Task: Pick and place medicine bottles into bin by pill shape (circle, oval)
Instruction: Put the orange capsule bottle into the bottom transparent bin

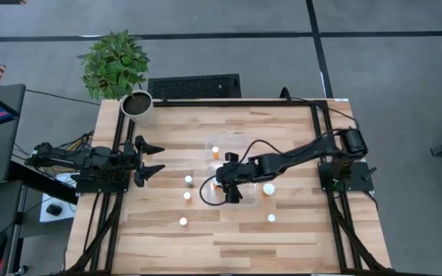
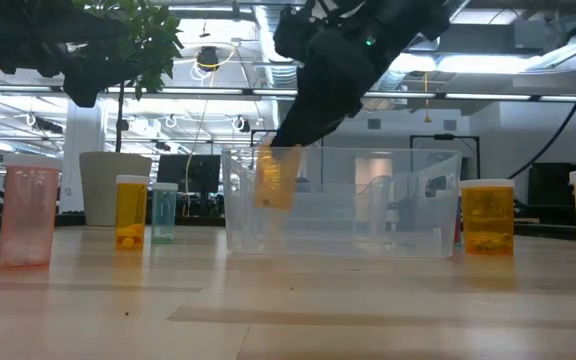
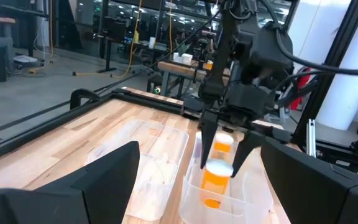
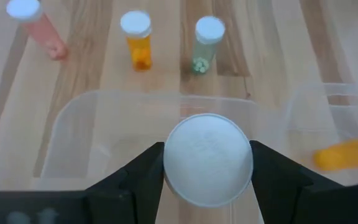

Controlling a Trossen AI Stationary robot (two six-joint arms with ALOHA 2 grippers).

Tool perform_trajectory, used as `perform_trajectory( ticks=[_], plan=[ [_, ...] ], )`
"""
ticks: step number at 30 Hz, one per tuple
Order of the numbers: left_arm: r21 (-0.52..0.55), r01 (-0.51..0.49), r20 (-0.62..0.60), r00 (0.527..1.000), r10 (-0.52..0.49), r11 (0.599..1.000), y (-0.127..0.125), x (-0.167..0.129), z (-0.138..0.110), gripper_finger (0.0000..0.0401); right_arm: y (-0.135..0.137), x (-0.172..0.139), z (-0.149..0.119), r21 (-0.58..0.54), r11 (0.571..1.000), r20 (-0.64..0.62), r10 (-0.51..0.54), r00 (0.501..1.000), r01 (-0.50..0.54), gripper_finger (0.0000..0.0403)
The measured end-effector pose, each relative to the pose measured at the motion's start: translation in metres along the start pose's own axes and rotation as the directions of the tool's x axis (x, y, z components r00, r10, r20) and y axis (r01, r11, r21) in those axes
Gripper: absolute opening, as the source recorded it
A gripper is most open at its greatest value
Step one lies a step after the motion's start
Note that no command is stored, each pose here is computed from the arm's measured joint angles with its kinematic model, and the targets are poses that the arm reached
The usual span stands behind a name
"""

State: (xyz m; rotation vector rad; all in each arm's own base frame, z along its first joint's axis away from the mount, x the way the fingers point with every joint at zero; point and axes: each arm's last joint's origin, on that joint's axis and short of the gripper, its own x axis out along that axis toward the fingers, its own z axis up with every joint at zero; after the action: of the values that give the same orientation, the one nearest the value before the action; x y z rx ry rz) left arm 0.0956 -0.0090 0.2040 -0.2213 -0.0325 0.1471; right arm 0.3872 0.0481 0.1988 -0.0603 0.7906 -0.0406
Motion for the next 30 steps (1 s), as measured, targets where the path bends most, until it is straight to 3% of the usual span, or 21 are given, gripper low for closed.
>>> perform_trajectory(
  ticks=[10, 30],
  plan=[
    [0.005, -0.002, -0.007, 1.000, 0.002, 1.000, 0.000, 0.000, -0.001, 0.0330, -0.002, 0.024, 0.000, -0.031, 0.999, -0.061, -0.012, 0.998, 0.010, 0.0220],
    [0.029, -0.010, -0.016, 1.000, 0.010, 1.000, 0.001, 0.000, -0.002, 0.0330, -0.023, 0.026, 0.006, 0.008, 1.000, -0.014, 0.026, 1.000, -0.026, 0.0223]
  ],
)
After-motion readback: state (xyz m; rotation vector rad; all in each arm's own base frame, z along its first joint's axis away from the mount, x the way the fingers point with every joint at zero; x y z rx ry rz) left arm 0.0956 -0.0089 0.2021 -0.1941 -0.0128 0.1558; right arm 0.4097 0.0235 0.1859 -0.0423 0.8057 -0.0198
